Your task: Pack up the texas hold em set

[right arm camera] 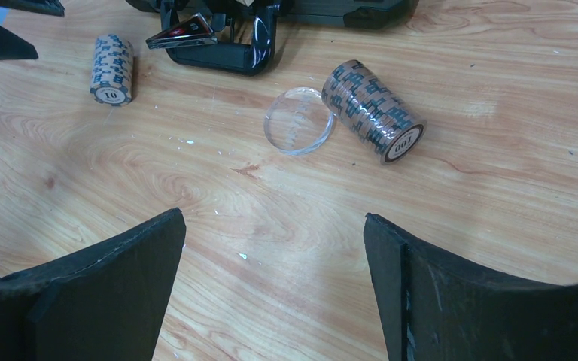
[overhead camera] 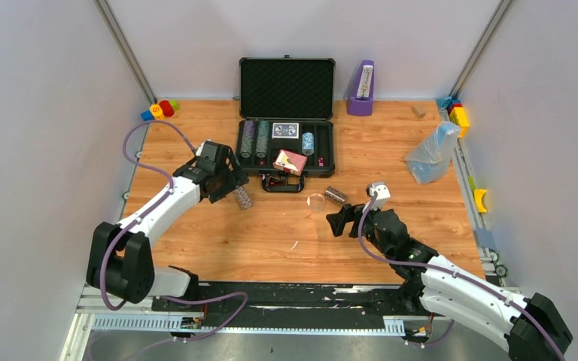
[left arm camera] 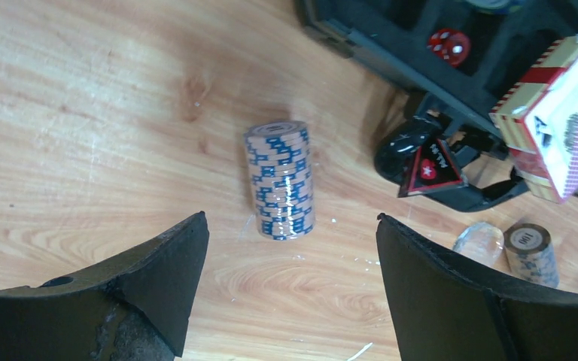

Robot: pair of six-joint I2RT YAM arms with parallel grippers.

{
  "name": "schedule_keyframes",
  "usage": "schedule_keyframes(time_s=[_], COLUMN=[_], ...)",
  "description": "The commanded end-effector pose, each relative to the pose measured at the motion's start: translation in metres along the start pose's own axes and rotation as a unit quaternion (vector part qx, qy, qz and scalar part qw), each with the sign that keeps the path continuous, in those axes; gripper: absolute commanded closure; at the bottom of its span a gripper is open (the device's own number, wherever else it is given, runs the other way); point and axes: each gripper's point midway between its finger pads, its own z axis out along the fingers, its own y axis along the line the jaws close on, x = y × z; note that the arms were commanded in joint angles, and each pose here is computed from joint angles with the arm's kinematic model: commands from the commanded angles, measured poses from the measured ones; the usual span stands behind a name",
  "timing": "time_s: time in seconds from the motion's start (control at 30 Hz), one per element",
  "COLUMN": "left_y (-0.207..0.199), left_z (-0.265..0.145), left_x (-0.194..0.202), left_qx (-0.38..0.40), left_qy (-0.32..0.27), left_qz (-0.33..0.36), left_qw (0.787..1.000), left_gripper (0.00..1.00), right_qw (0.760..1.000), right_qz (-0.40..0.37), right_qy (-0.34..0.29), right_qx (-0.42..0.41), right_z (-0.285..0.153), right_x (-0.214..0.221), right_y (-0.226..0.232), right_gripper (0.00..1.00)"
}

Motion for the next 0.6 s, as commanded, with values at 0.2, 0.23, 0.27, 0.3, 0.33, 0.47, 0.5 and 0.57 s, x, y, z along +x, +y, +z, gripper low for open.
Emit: schedule_keyframes(time_s=[0.2,0.23,0.27,0.3,0.33,0.47,0.5,0.57], left_y=[0.010,0.013,0.014,0.016,0.016,0.019,0.020,0.020], left_z=[0.027,0.032,0.033,0.037,0.039,0.051,0.054,0.058], left_x=[0.016,0.018,0.018,0.020,0.021,0.027,0.030,0.032], left_qx=[-0.036,-0.047,-0.051,-0.060,-0.061,-0.069,-0.071,-0.073], left_qy=[0.023,0.029,0.031,0.034,0.035,0.044,0.048,0.052], left_qz=[-0.066,-0.064,-0.063,-0.061,-0.061,-0.062,-0.061,-0.059], left_qw=[0.997,0.996,0.996,0.996,0.996,0.995,0.994,0.994], left_gripper=[0.18,0.21,0.23,0.25,0.26,0.29,0.31,0.35], right_qw=[1.000,1.000,1.000,1.000,1.000,1.000,1.000,1.000], right_qz=[0.008,0.008,0.008,0.008,0.008,0.009,0.008,0.009], right_qy=[-0.010,-0.010,-0.010,-0.011,-0.011,-0.011,-0.011,-0.009], right_qx=[-0.010,-0.010,-0.009,-0.009,-0.009,-0.008,-0.008,-0.008], right_z=[-0.001,-0.001,-0.001,-0.001,-0.001,-0.001,-0.001,-0.001], right_x=[-0.006,-0.006,-0.006,-0.006,-0.006,-0.006,-0.006,-0.005], right_y=[0.005,0.005,0.004,0.004,0.004,0.004,0.004,0.004], right_gripper=[0.10,0.10,0.10,0.10,0.10,0.10,0.10,0.10])
